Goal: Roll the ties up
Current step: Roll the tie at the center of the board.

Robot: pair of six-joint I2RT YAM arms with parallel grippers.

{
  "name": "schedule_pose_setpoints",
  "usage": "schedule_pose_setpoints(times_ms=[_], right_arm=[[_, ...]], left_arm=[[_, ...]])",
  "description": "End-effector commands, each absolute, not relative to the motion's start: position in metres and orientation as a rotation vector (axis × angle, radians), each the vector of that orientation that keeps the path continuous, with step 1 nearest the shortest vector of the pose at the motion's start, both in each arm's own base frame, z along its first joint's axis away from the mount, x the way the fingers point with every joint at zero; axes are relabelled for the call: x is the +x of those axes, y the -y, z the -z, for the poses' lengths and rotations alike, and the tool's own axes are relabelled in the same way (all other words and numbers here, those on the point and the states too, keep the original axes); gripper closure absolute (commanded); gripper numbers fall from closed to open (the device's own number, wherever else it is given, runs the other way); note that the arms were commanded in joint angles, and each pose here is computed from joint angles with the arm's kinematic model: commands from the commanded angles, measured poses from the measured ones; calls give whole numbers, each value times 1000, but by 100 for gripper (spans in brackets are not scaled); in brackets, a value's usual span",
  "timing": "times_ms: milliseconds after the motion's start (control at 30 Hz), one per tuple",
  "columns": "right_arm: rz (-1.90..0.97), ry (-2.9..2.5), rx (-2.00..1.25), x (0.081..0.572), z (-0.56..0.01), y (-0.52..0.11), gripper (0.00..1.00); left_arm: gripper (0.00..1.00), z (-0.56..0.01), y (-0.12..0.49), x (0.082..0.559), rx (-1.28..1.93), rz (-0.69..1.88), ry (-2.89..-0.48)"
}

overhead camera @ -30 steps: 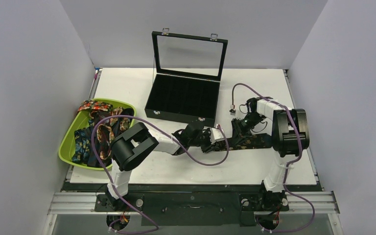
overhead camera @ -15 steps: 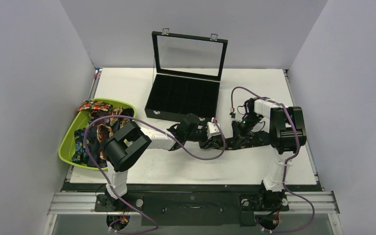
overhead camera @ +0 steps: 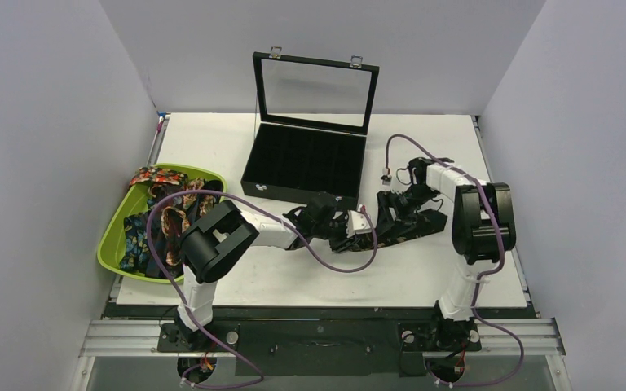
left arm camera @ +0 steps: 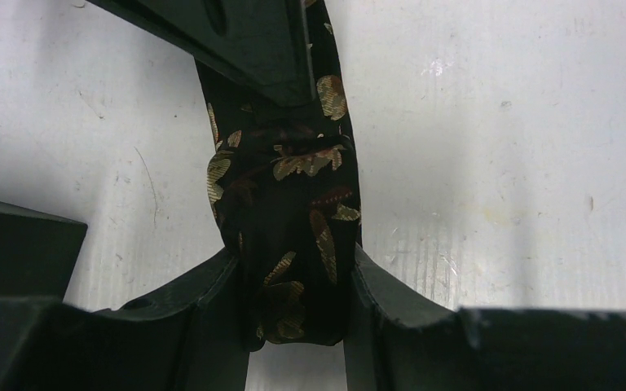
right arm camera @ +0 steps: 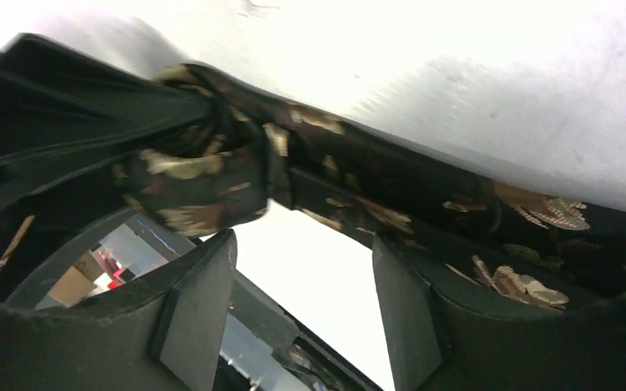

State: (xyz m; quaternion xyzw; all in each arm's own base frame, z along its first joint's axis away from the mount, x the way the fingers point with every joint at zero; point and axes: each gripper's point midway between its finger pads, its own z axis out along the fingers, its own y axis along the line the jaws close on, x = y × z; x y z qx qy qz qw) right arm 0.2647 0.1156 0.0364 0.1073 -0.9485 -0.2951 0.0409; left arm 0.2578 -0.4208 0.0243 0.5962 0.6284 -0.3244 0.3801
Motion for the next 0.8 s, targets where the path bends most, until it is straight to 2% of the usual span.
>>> schedule_pose_setpoints(times_ms=[0,200,467,533,567,600,633,667,767], right_arm=[[1186,2992,447,285,-83,-143,41],[1249,2954,434,280,-84,-170,41],[1168,2943,498,269,-52,-175,53],[1148,2933,499,265,-43,-173,64],[1122,2938,501,266,-38,-171,75],[1104,2944,497,266,-35,-169,81],[1065,2964,498,269,-31,-165,96],[1045,2981,487,272,-28,-162,100],[970,3002,451,277,-18,-151,100]], left_arm=[[77,28,386,249,1608,721,-1797],[76,28,388,248,1607,728,-1799],[75,27,390,250,1587,737,-1812],[75,27,390,250,1582,738,-1818],[75,27,391,251,1579,739,-1818],[73,27,390,251,1577,740,-1821],[71,26,391,250,1577,744,-1816],[67,24,391,251,1574,748,-1814],[56,17,395,250,1568,777,-1786]])
